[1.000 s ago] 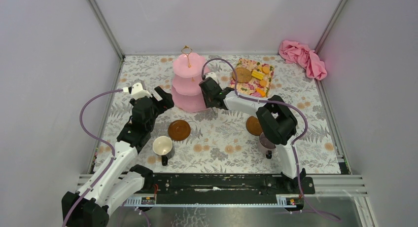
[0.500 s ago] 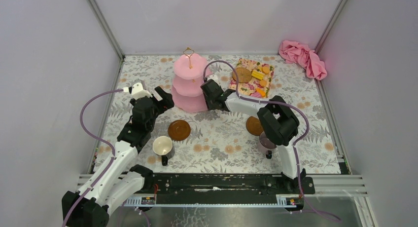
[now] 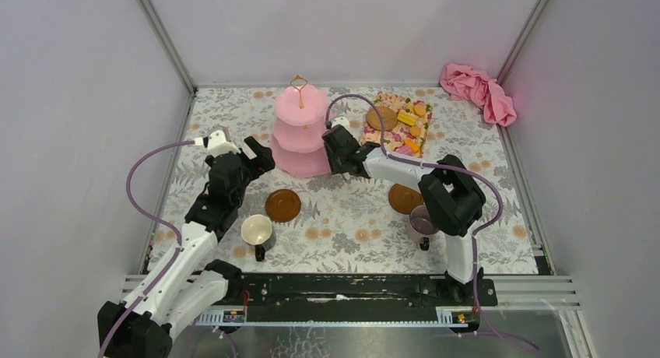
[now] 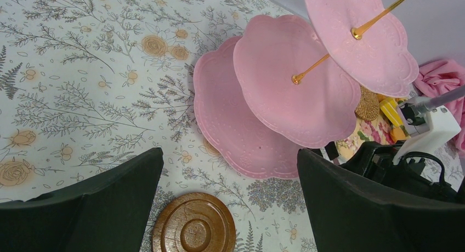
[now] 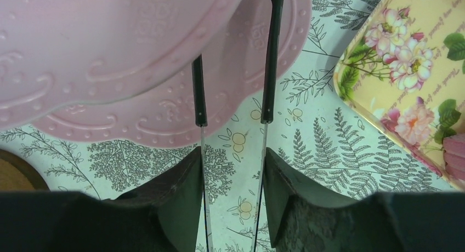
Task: Serve the afternoon tea
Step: Place the desert on the desert table.
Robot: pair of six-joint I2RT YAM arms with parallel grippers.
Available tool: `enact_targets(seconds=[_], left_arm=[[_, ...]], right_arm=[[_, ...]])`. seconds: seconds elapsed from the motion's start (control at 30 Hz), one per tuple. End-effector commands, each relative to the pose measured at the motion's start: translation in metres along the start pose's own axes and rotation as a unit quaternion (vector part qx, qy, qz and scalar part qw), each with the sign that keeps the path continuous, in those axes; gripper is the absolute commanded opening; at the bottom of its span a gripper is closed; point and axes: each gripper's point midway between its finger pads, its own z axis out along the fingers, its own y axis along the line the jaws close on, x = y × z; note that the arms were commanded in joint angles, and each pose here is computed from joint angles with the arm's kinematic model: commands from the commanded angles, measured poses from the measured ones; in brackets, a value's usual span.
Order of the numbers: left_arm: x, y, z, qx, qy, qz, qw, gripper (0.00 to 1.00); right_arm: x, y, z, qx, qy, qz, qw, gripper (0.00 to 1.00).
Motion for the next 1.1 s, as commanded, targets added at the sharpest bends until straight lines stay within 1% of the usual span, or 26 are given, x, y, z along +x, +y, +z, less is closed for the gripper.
enact_targets(seconds=[0.0,0.33,0.6,0.73,0.93,1.07], left_arm=[[-0.009,-0.008,0.002,0.014,-0.023,-0.008,1.0,1.0],[-0.01,-0.009,0.002,0.015,-0.024,-0.006,1.0,1.0],[-0.013,-0.009,0.0,0.017,-0.028,-0.006,0.999,1.0],[-0.014,-0.01,-0.002,0.021,-0.031,-0.009,0.999,1.0],[-0.016,-0.013,-0.003,0.027,-0.031,-0.013,0.999,1.0],[-0.017,-0.017,-0.005,0.036,-0.032,-0.019,0.999,1.0]], right_arm=[[-0.025,0.004,-0.024,-0.02,-0.039,0.019,0.999,0.47],[-0.016,0.001,-0.042,-0.024,-0.04,0.022,0.999,0.4],[-0.019,0.005,-0.06,-0.032,-0.05,0.024,0.998,0.4],[-0.014,0.002,-0.069,-0.026,-0.048,0.029,0.998,0.39],[0.001,-0.015,-0.082,0.004,-0.044,0.065,0.997,0.39],[0.001,-0.03,-0.101,0.026,-0.055,0.099,0.993,0.38]])
